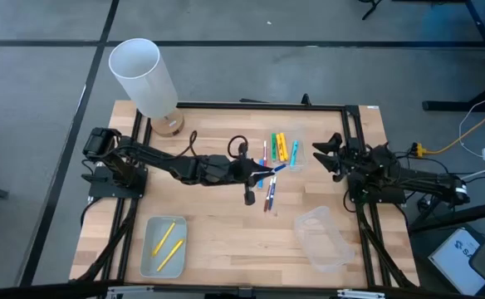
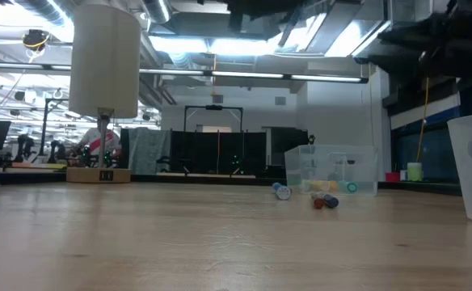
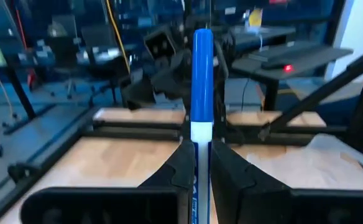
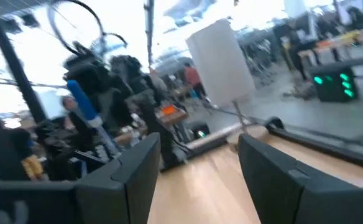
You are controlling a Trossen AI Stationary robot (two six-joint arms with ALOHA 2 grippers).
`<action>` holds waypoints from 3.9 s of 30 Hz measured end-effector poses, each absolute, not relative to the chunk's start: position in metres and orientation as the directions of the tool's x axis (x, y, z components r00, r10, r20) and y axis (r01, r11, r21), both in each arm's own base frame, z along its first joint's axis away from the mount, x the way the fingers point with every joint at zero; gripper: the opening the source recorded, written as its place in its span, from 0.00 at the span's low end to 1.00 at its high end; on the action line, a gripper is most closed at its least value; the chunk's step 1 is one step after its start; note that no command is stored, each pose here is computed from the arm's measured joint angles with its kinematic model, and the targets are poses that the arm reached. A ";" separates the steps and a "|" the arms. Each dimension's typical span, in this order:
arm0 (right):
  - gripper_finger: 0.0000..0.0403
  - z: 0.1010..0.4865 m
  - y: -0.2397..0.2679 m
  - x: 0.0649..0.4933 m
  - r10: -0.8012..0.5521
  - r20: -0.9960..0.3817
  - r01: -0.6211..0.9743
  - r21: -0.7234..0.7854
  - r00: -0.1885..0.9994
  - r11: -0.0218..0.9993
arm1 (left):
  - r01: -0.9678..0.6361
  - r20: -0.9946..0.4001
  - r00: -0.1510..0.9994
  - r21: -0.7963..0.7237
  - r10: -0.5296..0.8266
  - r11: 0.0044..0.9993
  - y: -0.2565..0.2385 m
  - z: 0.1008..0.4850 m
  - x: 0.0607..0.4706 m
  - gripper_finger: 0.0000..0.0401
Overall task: Pick & Place Markers
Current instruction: Put the blue marker pen into the bottom transparent bin
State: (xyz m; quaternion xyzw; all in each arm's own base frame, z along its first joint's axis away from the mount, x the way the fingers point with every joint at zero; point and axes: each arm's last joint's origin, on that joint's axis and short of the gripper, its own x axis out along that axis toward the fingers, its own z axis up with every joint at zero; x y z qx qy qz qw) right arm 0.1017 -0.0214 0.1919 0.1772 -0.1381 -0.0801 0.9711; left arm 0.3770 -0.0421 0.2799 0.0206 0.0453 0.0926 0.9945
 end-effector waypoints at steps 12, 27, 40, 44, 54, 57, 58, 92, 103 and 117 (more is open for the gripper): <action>0.54 0.199 -0.019 0.117 -0.073 0.251 0.007 0.255 0.965 0.967 | -0.201 0.057 0.978 0.021 0.200 0.979 -0.037 0.294 0.378 0.06; 0.54 0.241 -0.003 0.185 0.026 0.085 -0.031 0.059 0.996 0.998 | -0.237 0.074 0.969 0.012 0.235 0.972 -0.036 0.296 0.377 0.06; 0.54 0.260 0.008 0.234 0.083 0.033 -0.083 -0.010 0.996 0.996 | -0.264 0.074 0.962 0.011 0.263 0.964 -0.035 0.296 0.377 0.06; 0.54 0.263 0.011 0.242 0.094 0.031 -0.094 -0.010 0.995 0.996 | -0.253 0.074 0.965 0.011 0.251 0.967 -0.035 0.296 0.377 0.06; 0.34 0.266 0.015 0.249 0.104 0.026 -0.104 -0.006 0.994 0.995 | -0.247 0.068 0.967 0.014 0.245 0.969 -0.036 0.296 0.377 0.06; 0.21 0.267 0.014 0.248 0.099 0.032 -0.099 0.014 0.995 0.995 | -0.241 0.067 0.969 0.014 0.240 0.970 -0.036 0.296 0.378 0.06; 0.16 0.267 0.014 0.248 0.096 0.033 -0.097 0.019 0.995 0.995 | -0.240 0.067 0.969 0.014 0.239 0.971 -0.036 0.296 0.378 0.06; 0.09 0.264 0.020 0.219 -0.010 -0.197 0.056 0.229 0.980 0.972 | -0.164 -0.211 0.963 0.045 0.169 0.985 -0.050 0.318 0.330 0.42; 0.10 0.272 0.033 0.213 0.080 -0.451 0.139 0.431 0.889 0.892 | -0.158 -0.498 0.853 0.037 0.155 0.987 -0.060 0.296 0.308 0.43; 0.10 0.317 0.049 0.193 0.349 -0.661 0.307 0.668 0.665 0.678 | -0.134 -0.628 0.763 0.078 0.153 0.988 -0.072 0.267 0.312 0.43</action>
